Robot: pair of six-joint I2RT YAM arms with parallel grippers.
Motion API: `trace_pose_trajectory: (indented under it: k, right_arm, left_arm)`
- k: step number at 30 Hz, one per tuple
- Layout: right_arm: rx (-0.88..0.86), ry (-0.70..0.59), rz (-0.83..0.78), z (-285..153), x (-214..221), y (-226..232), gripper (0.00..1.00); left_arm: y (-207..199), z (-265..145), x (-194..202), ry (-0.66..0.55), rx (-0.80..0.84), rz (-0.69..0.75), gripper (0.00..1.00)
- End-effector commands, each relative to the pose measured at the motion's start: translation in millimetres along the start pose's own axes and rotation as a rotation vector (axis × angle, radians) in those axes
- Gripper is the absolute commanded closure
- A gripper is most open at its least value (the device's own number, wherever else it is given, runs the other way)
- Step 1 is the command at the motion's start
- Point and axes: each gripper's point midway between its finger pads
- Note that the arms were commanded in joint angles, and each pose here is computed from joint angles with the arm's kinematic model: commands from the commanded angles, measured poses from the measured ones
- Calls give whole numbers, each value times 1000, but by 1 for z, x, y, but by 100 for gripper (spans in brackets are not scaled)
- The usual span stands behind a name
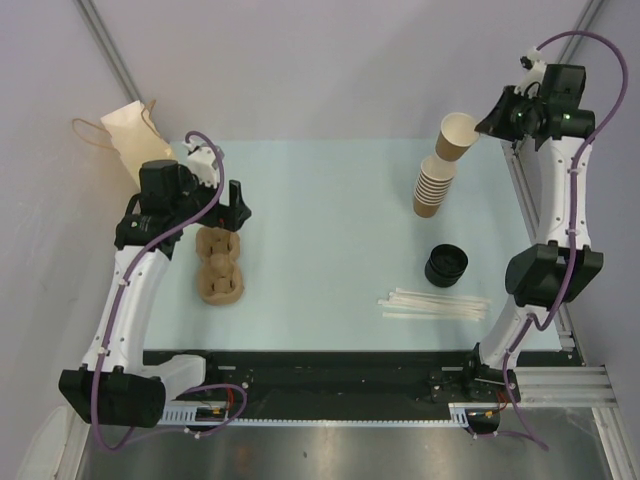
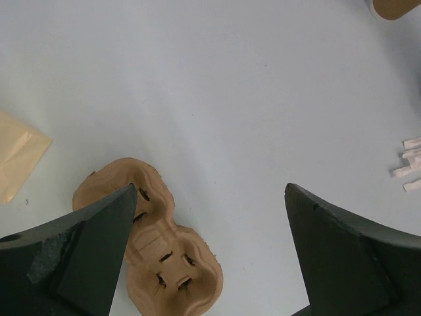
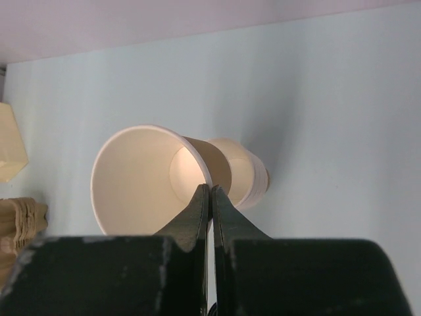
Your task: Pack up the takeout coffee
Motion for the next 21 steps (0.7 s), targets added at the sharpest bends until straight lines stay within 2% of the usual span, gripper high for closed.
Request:
trace_pose_trajectory:
  k: [1,8,12,15,21]
  right_arm:
    - [-150,-90,-121,-47,-19,63,100]
    - [-408,79,-219,-35,61,162,100]
    - [-501,221,-312,-17,125,201,100]
    - [-590,293,-360,-14,167,233,100]
    - [-702,490,-498,3,277,262,100]
  left_arm:
    - [-8,-3,-10,-45,30,2,0]
    - [-26,-20,-6,-68,85,19,0]
    - [-41,-35,-14,-166,134,43,0]
    - [-43,-45,-14,-206,104,21,0]
    - [-53,-36,18,-98,168,-36,0]
Point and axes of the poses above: each gripper's point midway between its finger pads, its own z axis out along the fingers, its own y axis along the line the jaws close on, x = y × z, and after that the axes turned 5 degrees about z, right-handed
